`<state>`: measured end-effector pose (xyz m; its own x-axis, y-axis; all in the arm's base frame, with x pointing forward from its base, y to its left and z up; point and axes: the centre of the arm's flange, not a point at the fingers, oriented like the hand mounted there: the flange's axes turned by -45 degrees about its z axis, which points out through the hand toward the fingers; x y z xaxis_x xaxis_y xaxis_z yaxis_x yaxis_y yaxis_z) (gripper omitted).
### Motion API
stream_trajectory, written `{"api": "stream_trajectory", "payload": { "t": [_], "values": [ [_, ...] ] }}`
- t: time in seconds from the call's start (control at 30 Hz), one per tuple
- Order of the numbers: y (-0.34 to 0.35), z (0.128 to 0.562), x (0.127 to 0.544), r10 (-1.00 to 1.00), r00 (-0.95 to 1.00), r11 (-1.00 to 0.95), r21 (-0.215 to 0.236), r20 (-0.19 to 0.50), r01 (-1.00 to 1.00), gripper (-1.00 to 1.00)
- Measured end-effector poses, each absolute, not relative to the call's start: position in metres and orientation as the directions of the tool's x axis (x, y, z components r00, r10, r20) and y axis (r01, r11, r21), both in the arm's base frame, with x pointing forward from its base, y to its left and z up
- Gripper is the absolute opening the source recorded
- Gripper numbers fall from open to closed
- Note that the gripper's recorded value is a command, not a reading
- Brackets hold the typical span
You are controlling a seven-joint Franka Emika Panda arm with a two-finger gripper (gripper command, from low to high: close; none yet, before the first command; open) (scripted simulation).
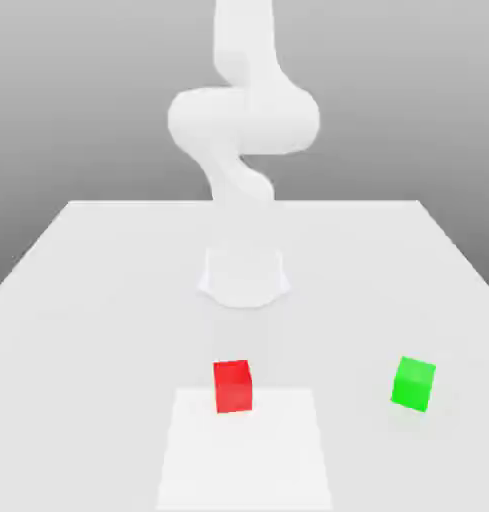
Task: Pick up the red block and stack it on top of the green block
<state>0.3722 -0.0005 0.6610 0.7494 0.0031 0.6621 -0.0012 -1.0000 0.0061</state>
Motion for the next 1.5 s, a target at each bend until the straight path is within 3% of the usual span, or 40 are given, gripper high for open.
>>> {"api": "stream_trajectory", "payload": {
  "t": [0.13, 0.3, 0.57, 0.7, 0.77, 0.8, 1.03, 1.3, 1.5],
  "values": [
    [-0.003, 0.562, 0.405, 0.034, 0.839, -0.999, 0.029, 0.544, 0.022, 0.00],
    [-0.009, 0.436, 0.411, 0.067, 0.923, -0.998, 0.040, 0.378, 0.056, 0.00],
    [-0.015, 0.233, 0.344, 0.121, 0.991, -0.993, 0.010, 0.059, 0.120, 0.00],
    [-0.016, 0.171, 0.328, 0.130, 0.991, -0.991, 0.001, 0.004, 0.130, 0.00],
    [-0.016, 0.153, 0.326, 0.130, 0.991, -0.991, 0.001, 0.001, 0.130, 0.00],
    [-0.016, 0.147, 0.325, 0.131, 0.991, -0.991, 0.000, 0.000, 0.131, -1.00],
    [-0.016, 0.146, 0.325, 0.131, 0.991, -0.991, 0.000, 0.000, 0.131, -1.00],
    [-0.016, 0.203, 0.325, 0.131, 0.991, -0.991, 0.000, 0.000, 0.131, -1.00],
    [0.077, 0.223, 0.341, 0.285, 0.959, -0.959, 0.003, 0.000, 0.285, -1.00]
  ]
}}
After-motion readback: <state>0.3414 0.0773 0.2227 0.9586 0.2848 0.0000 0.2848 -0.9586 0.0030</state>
